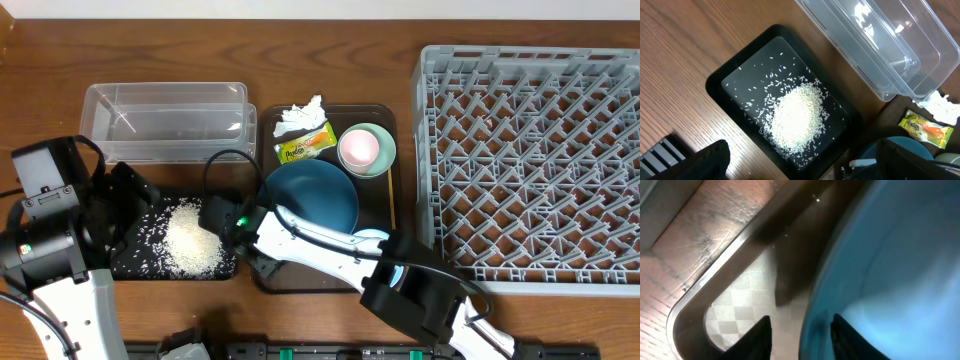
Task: Sort waste into correct bins and load items into the dishwasher rack
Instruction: 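Reach the right gripper to the blue plate and grasp its rim, then lift the blue plate with the right gripper over the dish rack, then lower the blue plate into the rack's far right and release, then reach the right gripper to the light blue bowl on the brown tray, then carry the light blue bowl to the rack's back edge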
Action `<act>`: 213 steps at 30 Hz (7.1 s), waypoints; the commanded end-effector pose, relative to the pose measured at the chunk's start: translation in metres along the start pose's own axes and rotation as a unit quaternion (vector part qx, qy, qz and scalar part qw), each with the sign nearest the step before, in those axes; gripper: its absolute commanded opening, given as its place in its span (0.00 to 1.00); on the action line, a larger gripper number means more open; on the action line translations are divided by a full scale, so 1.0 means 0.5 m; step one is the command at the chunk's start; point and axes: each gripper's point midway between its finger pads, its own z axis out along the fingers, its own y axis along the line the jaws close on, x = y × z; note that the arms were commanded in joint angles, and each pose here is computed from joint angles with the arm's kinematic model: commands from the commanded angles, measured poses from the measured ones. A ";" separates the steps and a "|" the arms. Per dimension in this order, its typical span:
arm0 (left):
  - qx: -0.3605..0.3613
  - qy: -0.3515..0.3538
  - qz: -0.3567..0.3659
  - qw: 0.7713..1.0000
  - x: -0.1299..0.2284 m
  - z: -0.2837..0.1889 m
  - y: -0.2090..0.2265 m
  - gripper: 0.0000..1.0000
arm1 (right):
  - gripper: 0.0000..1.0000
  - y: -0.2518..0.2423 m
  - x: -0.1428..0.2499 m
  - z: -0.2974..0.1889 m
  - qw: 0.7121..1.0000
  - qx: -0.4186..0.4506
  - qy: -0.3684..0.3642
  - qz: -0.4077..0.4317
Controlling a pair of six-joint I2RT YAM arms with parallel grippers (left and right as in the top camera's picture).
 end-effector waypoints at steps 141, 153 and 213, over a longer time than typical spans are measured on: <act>-0.002 -0.004 -0.003 1.000 -0.005 -0.005 0.002 0.95 | 0.63 -0.858 0.495 -0.573 0.659 -0.093 -0.520 0.535; -0.002 -0.004 -0.003 1.000 -0.005 -0.005 0.002 0.95 | 0.67 -0.465 0.269 -0.408 0.889 -0.175 -0.279 0.318; -0.002 -0.004 -0.003 1.000 -0.005 -0.005 0.002 0.95 | 0.01 -0.634 0.082 -0.522 0.845 -0.278 -0.420 0.183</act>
